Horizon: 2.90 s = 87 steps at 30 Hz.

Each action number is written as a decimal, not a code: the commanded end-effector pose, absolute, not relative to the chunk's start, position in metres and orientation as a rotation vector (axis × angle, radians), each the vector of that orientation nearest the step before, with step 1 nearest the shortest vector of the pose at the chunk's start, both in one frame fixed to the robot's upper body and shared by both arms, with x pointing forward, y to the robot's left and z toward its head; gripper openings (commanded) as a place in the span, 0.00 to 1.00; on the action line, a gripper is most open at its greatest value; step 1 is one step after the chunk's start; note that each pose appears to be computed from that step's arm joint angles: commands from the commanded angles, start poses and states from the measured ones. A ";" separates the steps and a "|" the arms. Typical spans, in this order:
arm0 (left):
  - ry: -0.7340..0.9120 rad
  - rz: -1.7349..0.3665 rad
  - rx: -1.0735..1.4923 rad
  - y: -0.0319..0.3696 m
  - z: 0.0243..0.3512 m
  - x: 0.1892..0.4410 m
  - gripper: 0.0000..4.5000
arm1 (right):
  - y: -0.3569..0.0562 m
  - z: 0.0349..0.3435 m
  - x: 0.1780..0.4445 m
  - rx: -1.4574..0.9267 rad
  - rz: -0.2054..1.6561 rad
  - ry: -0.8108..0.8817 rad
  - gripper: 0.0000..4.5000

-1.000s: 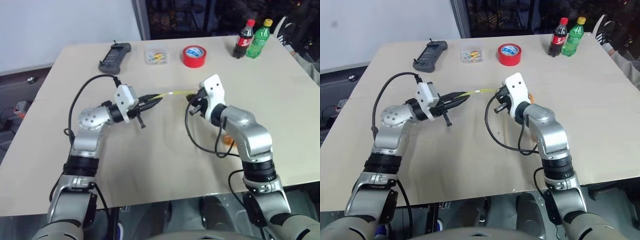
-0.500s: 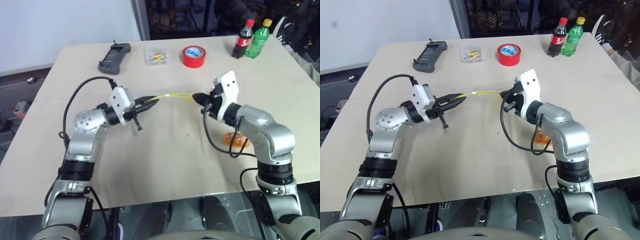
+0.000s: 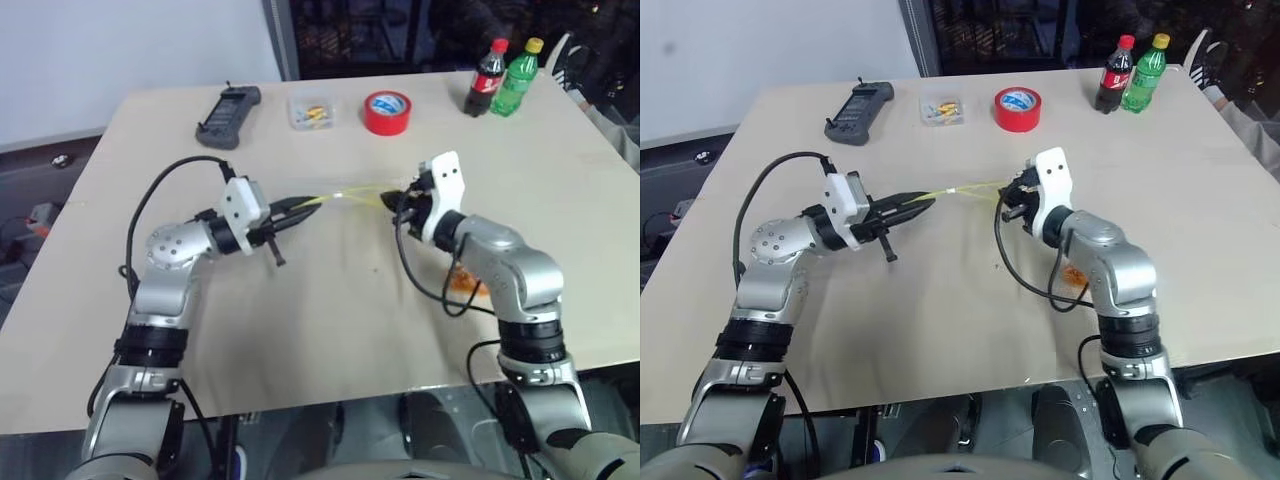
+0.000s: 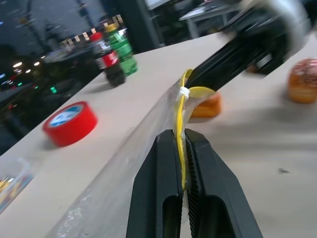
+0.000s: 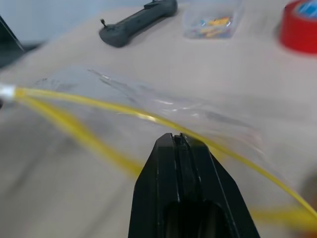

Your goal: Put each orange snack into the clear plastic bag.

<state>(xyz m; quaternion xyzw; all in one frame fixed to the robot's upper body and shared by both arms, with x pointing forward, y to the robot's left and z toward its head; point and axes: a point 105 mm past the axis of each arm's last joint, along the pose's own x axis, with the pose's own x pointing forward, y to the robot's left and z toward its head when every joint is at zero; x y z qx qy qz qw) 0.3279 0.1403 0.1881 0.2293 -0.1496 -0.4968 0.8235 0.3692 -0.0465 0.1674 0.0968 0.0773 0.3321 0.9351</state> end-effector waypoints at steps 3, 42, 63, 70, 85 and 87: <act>-0.322 -1.095 0.516 0.141 0.187 0.318 0.00 | -0.032 0.172 0.388 -0.104 0.600 -0.015 0.01; -0.297 -0.811 0.384 0.150 0.182 0.348 0.00 | -0.126 0.139 0.394 -0.167 0.258 0.172 0.99; -0.300 -0.833 0.398 0.148 0.191 0.343 0.00 | -0.098 0.181 0.346 -0.144 0.628 0.045 0.07; -0.302 -0.879 0.383 0.142 0.187 0.332 0.00 | -0.074 0.174 0.340 -0.192 0.754 0.100 0.07; -0.244 -0.983 0.489 0.138 0.162 0.301 0.00 | -0.086 0.172 0.349 -0.625 0.874 0.090 0.07; -0.243 -0.984 0.486 0.138 0.162 0.300 0.00 | -0.091 0.171 0.349 -0.726 0.871 0.069 0.07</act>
